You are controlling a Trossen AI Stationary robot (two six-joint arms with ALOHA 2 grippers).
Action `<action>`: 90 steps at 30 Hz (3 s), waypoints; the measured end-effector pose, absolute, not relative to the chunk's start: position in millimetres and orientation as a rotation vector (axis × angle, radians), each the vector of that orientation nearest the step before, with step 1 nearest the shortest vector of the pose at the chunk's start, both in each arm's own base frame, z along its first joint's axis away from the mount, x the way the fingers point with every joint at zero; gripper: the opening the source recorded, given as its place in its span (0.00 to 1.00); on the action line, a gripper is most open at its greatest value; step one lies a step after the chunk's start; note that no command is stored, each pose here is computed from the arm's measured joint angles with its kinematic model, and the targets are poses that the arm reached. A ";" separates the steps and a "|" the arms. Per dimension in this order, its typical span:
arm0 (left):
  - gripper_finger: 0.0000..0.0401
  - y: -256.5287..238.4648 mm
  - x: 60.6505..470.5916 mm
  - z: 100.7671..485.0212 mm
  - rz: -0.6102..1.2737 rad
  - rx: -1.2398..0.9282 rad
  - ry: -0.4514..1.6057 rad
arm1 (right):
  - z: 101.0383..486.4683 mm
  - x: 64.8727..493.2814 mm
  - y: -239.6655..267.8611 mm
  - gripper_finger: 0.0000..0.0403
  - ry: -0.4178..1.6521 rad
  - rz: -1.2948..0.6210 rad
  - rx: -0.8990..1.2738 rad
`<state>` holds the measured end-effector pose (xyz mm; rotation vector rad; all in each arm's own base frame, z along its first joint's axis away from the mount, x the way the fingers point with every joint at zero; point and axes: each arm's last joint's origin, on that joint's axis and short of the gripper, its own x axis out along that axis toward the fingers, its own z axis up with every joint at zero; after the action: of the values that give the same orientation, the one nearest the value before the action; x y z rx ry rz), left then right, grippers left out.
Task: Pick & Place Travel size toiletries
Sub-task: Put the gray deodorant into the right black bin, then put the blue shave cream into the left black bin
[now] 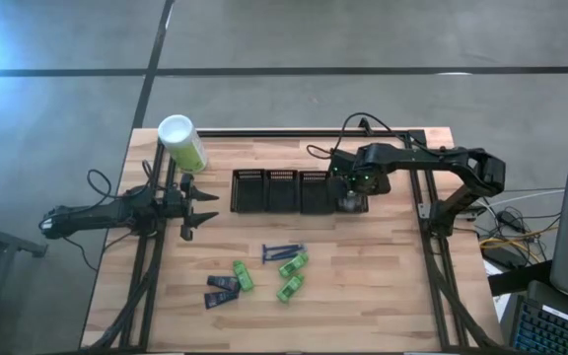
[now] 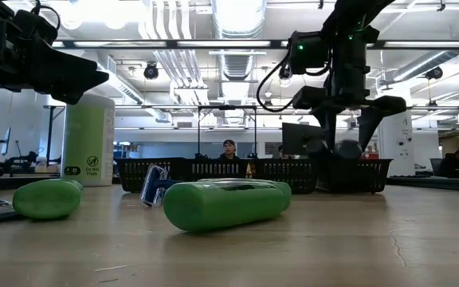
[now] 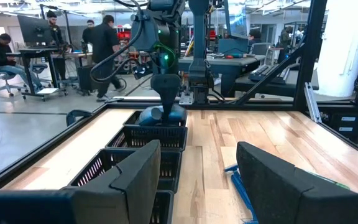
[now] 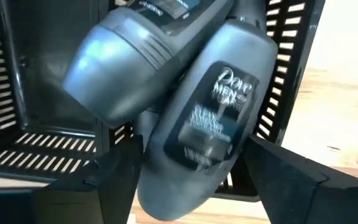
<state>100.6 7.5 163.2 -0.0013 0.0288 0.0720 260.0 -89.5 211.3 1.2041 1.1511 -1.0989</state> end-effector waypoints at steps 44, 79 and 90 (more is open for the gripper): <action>0.54 7.8 100.5 169.8 0.082 -0.007 -0.040 | 252.2 282.0 68.4 0.88 0.881 -0.813 1.218; 0.54 -2.1 96.5 202.7 -0.246 -1.181 -0.091 | 274.3 311.3 133.2 0.88 0.732 -0.264 0.840; 0.54 5.0 97.8 202.1 -0.006 -1.040 -0.228 | 281.8 245.5 91.7 0.90 0.417 -0.090 0.767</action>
<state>97.8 5.0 202.1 -1.0403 -0.2276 -0.0064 245.5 91.7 281.8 0.7666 0.4171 -0.0899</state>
